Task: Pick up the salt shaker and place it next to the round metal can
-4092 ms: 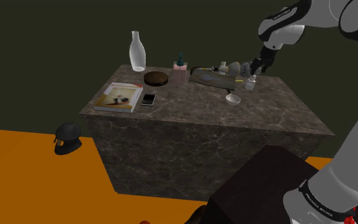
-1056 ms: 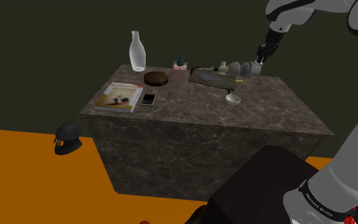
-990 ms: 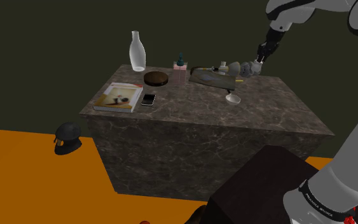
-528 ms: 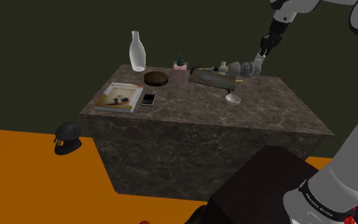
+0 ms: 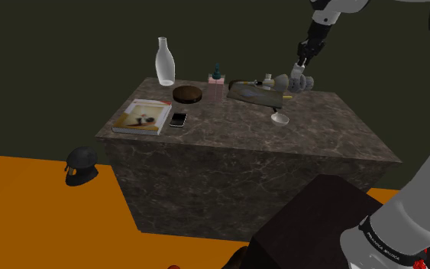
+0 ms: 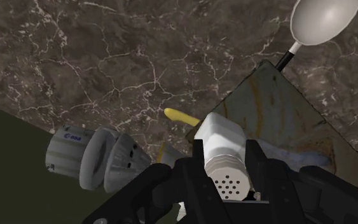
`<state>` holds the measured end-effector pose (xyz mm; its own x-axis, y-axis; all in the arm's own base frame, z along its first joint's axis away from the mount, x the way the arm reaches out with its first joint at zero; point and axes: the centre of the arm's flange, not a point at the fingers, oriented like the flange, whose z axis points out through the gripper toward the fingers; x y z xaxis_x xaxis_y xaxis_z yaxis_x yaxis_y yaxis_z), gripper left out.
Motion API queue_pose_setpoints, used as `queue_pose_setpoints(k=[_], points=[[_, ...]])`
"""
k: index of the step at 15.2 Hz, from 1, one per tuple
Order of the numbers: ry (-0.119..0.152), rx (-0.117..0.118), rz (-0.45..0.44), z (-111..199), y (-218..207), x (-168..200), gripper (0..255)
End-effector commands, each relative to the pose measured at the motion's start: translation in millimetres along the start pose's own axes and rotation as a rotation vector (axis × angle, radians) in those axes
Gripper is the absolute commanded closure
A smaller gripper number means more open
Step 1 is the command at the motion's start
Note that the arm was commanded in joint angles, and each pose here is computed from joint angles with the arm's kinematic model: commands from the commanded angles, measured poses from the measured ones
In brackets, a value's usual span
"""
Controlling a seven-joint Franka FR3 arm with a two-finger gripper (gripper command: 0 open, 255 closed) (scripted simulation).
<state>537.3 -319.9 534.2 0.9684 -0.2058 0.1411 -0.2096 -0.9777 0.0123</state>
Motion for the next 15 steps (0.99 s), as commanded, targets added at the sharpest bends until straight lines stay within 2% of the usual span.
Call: queue_pose_setpoints(k=[1, 15], points=[[0.0, 0.0, 0.001, 0.4, -26.3, 6.7, 255], [0.0, 0.0, 0.001, 3.5, -206.1, 49.1, 255]])
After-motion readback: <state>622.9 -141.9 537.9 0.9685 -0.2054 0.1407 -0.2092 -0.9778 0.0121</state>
